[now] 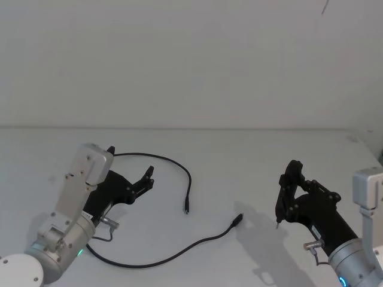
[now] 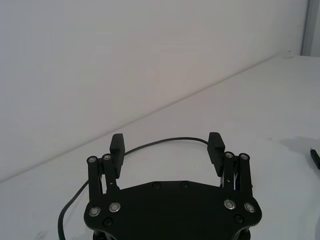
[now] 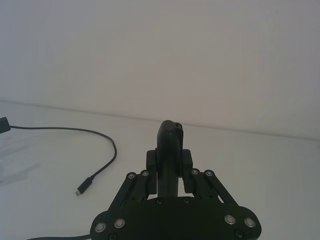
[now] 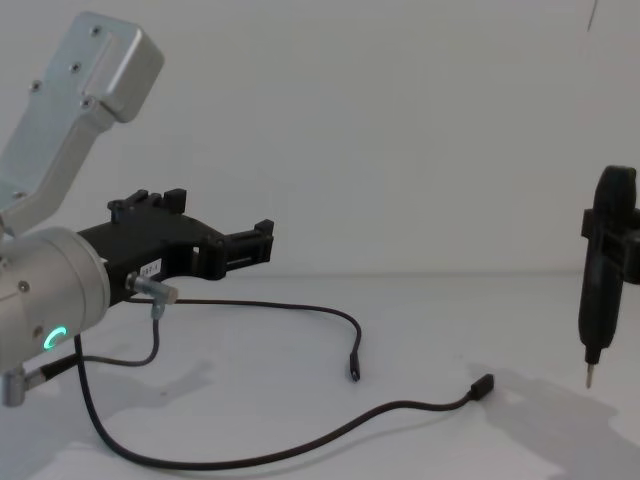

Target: Pick up the data cable with the one hand.

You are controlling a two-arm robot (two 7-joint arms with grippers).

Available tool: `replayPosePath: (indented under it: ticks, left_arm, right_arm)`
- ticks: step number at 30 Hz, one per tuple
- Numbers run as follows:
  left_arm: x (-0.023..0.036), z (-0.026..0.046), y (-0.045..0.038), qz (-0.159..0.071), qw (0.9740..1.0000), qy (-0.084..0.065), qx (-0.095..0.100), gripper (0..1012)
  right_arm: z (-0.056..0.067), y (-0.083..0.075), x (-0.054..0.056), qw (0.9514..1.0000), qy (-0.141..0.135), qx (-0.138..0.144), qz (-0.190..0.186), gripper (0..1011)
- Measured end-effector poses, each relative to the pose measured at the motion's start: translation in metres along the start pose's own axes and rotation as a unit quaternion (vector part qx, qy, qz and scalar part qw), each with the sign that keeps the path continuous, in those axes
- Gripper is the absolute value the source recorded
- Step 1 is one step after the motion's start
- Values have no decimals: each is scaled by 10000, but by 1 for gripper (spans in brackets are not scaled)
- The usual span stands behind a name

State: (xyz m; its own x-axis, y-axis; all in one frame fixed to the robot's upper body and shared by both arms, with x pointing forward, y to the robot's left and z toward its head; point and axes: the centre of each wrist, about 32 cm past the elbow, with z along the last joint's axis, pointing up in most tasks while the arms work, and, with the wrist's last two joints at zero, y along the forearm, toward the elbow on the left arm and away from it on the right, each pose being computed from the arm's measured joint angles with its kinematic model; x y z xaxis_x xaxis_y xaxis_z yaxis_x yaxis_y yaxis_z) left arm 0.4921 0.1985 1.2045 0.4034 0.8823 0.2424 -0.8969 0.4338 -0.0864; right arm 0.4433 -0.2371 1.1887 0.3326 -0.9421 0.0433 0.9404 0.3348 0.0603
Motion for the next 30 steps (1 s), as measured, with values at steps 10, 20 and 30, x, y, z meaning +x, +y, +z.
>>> replayPosePath:
  ticks: [10, 20, 30]
  left_arm:
    - [-1, 0, 0, -3, 10000, 0, 0, 1001]
    - [-2, 0, 0, -12, 10000, 0, 1, 1001]
    - [29, 30, -12, -282, 9996, 27, -79, 1001]
  right_arm:
    - [0, 0, 0, 10000, 0, 0, 0, 279]
    - [0, 0, 0, 10000, 0, 0, 0, 279]
    - [0, 0, 0, 10000, 1, -1, 0, 279]
